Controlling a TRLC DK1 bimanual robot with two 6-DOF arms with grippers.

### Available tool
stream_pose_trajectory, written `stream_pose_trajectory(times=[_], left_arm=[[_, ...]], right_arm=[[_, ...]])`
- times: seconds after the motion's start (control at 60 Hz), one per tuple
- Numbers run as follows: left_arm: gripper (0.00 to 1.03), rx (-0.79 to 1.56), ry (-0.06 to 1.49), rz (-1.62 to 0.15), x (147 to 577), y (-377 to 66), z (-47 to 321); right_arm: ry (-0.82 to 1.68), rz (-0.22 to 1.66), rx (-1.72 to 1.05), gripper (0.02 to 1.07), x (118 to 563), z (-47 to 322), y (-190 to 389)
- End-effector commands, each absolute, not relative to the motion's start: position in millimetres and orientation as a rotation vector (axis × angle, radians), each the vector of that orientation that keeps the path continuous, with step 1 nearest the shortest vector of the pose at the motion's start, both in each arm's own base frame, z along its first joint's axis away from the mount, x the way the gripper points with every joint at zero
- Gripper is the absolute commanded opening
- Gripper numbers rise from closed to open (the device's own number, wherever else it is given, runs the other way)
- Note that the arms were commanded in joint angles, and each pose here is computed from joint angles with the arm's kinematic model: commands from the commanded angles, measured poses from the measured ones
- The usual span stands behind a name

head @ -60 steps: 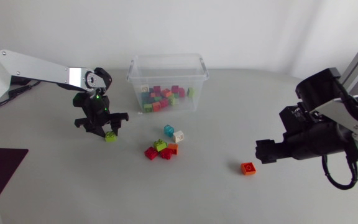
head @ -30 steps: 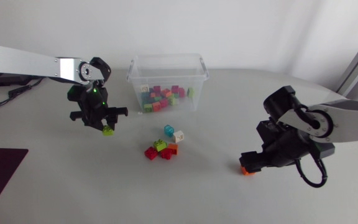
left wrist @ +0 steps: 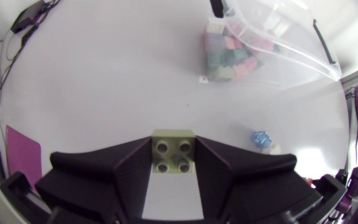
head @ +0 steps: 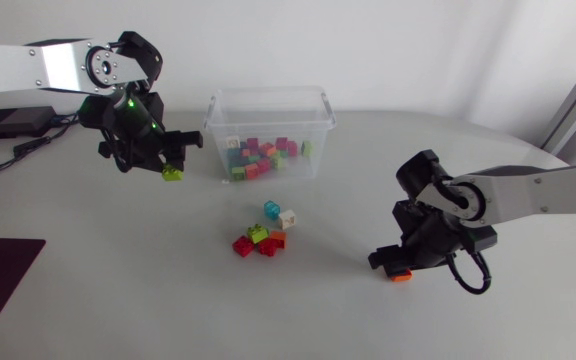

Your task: Place the duplo bricks in the container

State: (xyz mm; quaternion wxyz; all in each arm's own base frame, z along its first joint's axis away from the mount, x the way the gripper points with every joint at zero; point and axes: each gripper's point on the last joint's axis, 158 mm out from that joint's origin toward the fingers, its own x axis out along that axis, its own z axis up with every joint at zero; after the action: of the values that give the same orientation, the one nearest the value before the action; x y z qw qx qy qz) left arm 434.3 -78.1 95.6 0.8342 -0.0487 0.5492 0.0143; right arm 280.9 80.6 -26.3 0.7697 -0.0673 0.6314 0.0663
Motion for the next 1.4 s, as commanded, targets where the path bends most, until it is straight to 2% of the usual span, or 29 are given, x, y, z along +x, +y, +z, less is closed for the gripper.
stream_pose_trajectory(times=[0.0, 0.067, 0.15, 0.217, 0.283, 0.717, 0.933, 1.083, 1.117, 1.15, 1.217, 1.233, 1.25, 1.283, 1.383], left_arm=[[0.31, -0.097, 1.088, 0.004, 445, -89, 127], [0.31, -0.090, 1.071, -0.016, 449, -98, 133], [0.31, -0.086, 1.048, -0.035, 455, -108, 141], [0.31, -0.085, 1.009, -0.061, 463, -120, 151], [0.31, -0.084, 0.981, -0.082, 469, -129, 158], [0.33, -0.108, 0.788, -0.161, 525, -172, 189], [0.35, -0.112, 0.753, -0.167, 560, -184, 183], [0.39, -0.097, 0.747, -0.164, 578, -185, 174], [0.45, -0.094, 0.745, -0.164, 580, -185, 173], [0.55, -0.088, 0.743, -0.155, 584, -184, 171], [0.78, -0.065, 0.737, -0.126, 587, -181, 168], [0.81, -0.063, 0.739, -0.125, 587, -182, 167], [0.91, -0.057, 0.739, -0.127, 588, -182, 165], [0.96, -0.057, 0.739, -0.126, 588, -182, 165], [0.98, -0.052, 0.720, -0.128, 587, -179, 176]], right_arm=[[1.371, 0.120, -0.140, 0.48, 286, -30, 83], [1.373, 0.121, -0.144, 0.39, 287, -33, 83], [1.375, 0.121, -0.151, 0.36, 288, -35, 83], [1.362, 0.129, -0.156, 0.25, 290, -32, 83], [1.324, 0.146, -0.161, 0.22, 295, -24, 85], [1.104, 0.229, -0.119, 0.22, 342, 61, 113], [1.021, 0.256, -0.105, 0.22, 365, 93, 128], [1.008, 0.277, -0.108, 0.22, 373, 100, 137], [1.007, 0.280, -0.109, 0.22, 374, 100, 139], [1.009, 0.284, -0.109, 0.22, 375, 99, 140], [1.009, 0.294, -0.113, 0.22, 376, 99, 144], [1.009, 0.296, -0.115, 0.22, 376, 99, 145], [1.009, 0.297, -0.116, 0.22, 376, 99, 146], [1.001, 0.302, -0.117, 0.22, 378, 101, 148], [0.974, 0.312, -0.116, 0.22, 386, 110, 154]])
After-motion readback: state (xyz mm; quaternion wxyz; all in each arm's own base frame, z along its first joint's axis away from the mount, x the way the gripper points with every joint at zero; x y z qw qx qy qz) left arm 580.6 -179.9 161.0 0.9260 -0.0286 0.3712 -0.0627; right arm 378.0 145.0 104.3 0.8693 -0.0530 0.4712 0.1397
